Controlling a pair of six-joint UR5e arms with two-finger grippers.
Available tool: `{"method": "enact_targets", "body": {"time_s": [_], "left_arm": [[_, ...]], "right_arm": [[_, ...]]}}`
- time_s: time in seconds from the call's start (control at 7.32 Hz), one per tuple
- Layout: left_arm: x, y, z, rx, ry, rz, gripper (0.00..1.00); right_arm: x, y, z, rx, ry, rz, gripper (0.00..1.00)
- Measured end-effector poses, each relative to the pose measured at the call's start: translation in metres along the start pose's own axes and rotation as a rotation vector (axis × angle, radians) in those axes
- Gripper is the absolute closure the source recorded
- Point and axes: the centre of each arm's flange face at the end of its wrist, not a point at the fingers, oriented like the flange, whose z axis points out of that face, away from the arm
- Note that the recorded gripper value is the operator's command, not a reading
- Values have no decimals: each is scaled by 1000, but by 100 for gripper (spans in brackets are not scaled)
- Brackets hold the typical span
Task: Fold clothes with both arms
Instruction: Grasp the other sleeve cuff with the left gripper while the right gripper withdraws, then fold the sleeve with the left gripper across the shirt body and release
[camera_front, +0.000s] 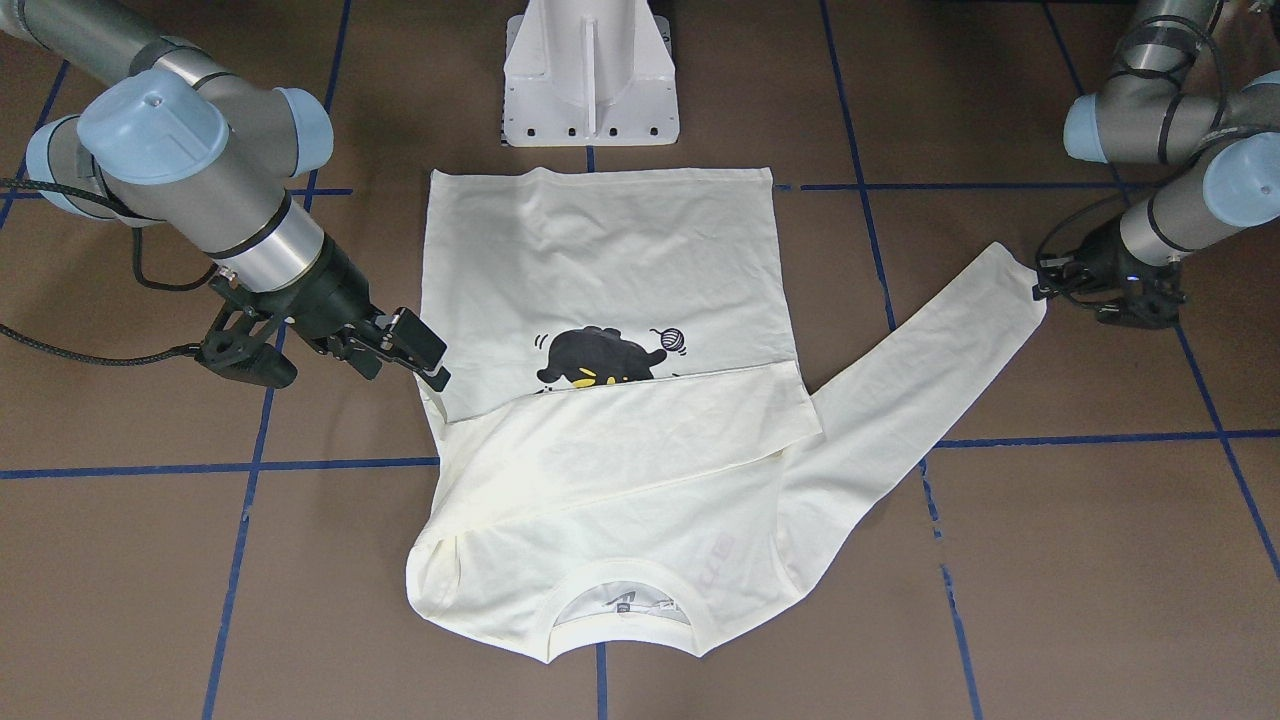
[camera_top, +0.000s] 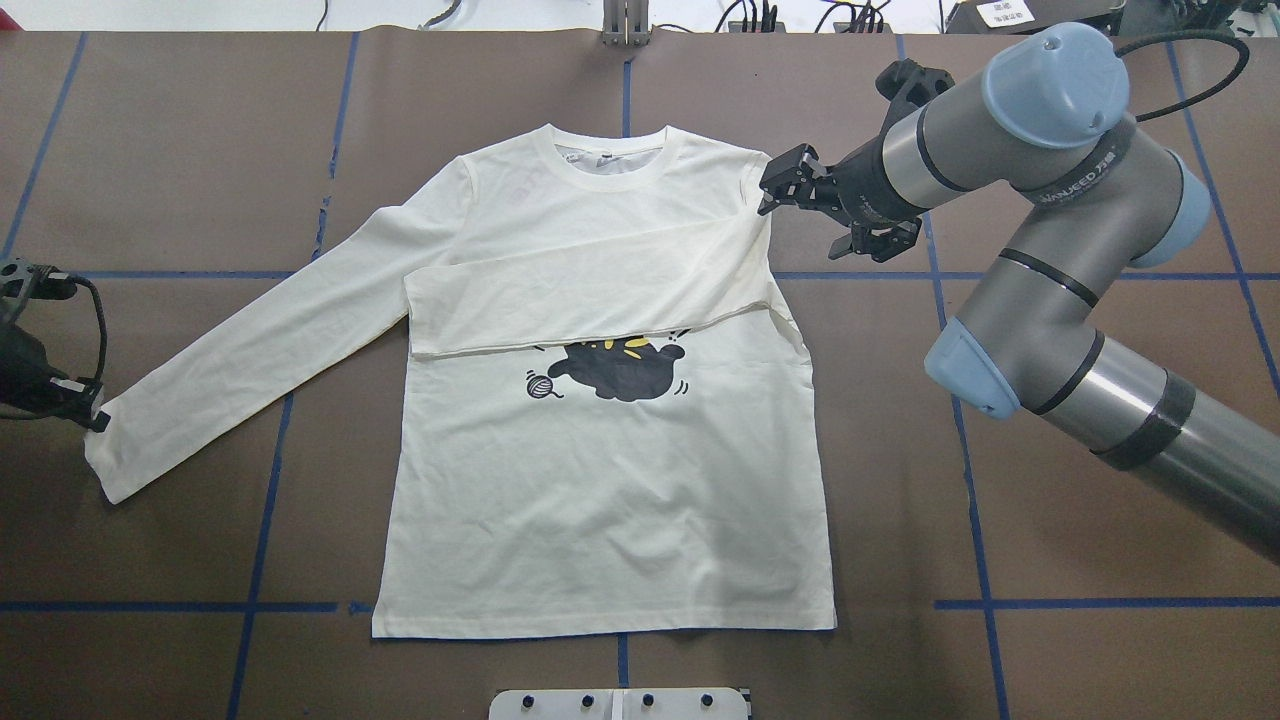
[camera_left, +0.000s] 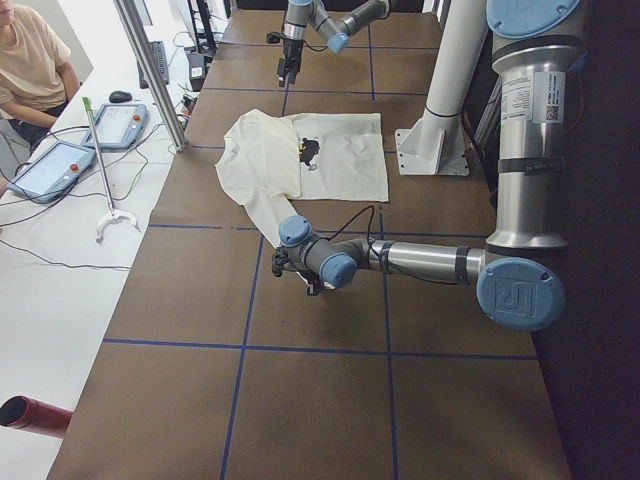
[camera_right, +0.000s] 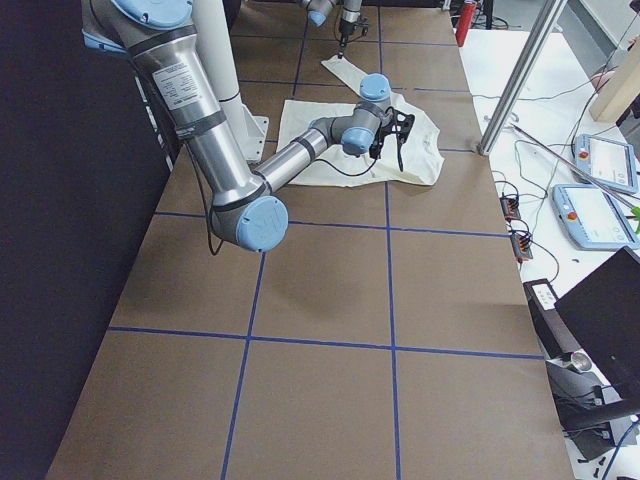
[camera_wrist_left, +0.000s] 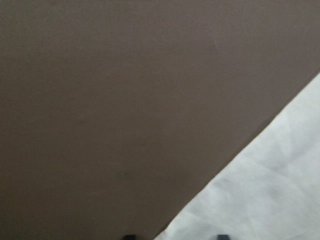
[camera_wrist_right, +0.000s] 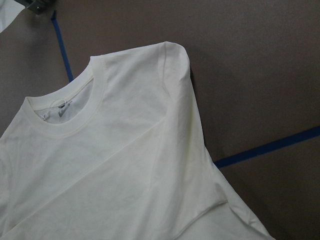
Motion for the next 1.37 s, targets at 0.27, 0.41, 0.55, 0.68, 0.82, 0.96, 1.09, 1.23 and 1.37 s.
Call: {"method": "enact_targets", "body": {"time_s": [0.27, 0.41, 0.55, 0.68, 0.82, 0.96, 1.09, 1.23, 1.37], "left_arm": [[59, 1, -46, 14, 55, 16, 100], [115, -10, -83, 30, 96, 9, 100], [182, -32, -122, 58, 135, -27, 100], [253, -57, -154, 82, 180, -89, 100], [333, -83, -175, 104, 219, -159, 100], [417, -109, -177, 132, 231, -225, 100], [504, -132, -158, 167, 235, -276, 100], [586, -151, -122, 220, 257, -318, 100], [660, -164, -75, 291, 301, -354, 65]], "right_arm": [[1, 1, -11, 2, -13, -4, 0], [12, -3, -24, 9, -19, 0, 0], [33, -11, -39, 22, -14, -1, 0], [59, -22, -52, 28, 0, -17, 0], [94, -40, -70, 19, 22, -49, 0], [130, -58, -88, 11, 42, -90, 0], [158, -73, -103, 11, 56, -125, 0], [176, -82, -113, 15, 65, -144, 0], [185, -85, -118, 19, 71, -151, 0]]}}
